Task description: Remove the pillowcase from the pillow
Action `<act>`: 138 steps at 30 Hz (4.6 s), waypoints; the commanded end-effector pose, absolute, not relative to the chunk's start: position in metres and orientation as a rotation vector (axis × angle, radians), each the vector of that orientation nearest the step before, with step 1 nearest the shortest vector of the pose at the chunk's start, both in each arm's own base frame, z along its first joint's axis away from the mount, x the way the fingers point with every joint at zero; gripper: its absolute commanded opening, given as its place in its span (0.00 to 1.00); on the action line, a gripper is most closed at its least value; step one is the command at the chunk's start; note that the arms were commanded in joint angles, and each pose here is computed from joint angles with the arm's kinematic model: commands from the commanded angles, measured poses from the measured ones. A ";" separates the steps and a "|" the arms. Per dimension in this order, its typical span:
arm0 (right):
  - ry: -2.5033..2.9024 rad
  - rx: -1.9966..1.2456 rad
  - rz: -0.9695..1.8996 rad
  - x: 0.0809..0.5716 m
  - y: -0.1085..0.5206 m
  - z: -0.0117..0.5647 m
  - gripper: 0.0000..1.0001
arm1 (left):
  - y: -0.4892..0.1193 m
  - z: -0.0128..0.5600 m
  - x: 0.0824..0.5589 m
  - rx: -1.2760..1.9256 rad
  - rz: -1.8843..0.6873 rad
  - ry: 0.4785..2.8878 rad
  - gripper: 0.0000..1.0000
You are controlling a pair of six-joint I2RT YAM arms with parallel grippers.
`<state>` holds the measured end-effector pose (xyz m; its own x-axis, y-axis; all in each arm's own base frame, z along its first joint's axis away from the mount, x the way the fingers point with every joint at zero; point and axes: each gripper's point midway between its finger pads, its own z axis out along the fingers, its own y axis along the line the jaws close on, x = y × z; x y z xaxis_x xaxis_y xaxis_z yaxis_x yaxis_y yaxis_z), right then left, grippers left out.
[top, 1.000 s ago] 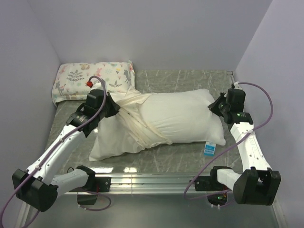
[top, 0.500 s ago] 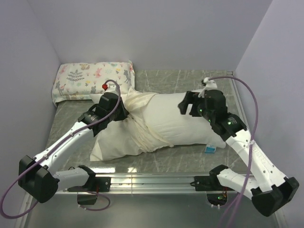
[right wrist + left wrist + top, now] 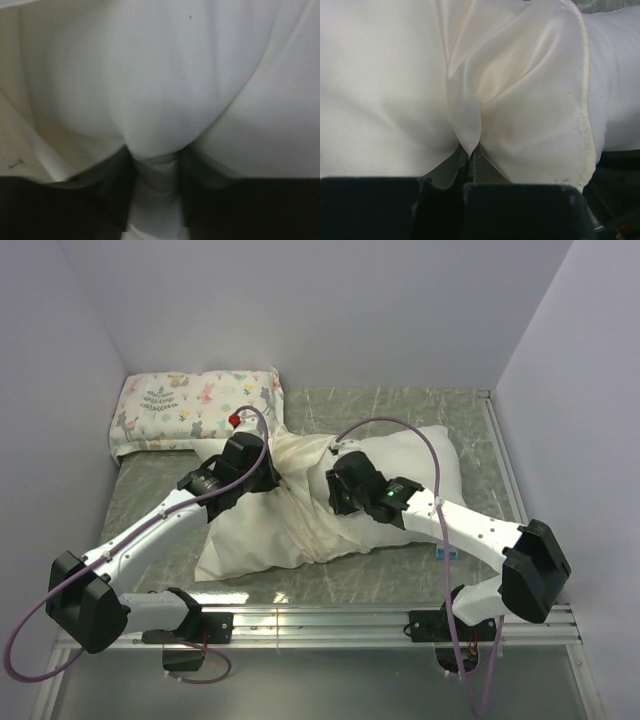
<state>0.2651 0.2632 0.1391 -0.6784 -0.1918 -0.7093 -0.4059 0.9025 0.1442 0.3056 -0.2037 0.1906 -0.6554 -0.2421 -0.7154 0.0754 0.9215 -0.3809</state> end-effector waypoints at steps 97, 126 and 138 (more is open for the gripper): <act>1.878 0.283 0.643 0.324 0.103 0.323 0.00 | -0.196 0.261 0.315 -0.100 -0.732 1.984 0.99; 1.816 0.331 0.477 0.328 0.063 0.360 0.00 | 0.003 0.231 0.316 -0.676 -0.247 1.985 0.01; 1.730 0.425 0.505 0.362 0.048 0.385 0.00 | -0.005 0.210 0.305 -0.675 -0.415 2.002 0.01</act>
<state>0.3344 0.0468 0.3320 -0.3944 0.4860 -0.7799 0.1088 0.8674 0.4855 0.3070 0.0104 0.1995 -0.3903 -0.6204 -0.6802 -0.3838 0.7812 -0.4923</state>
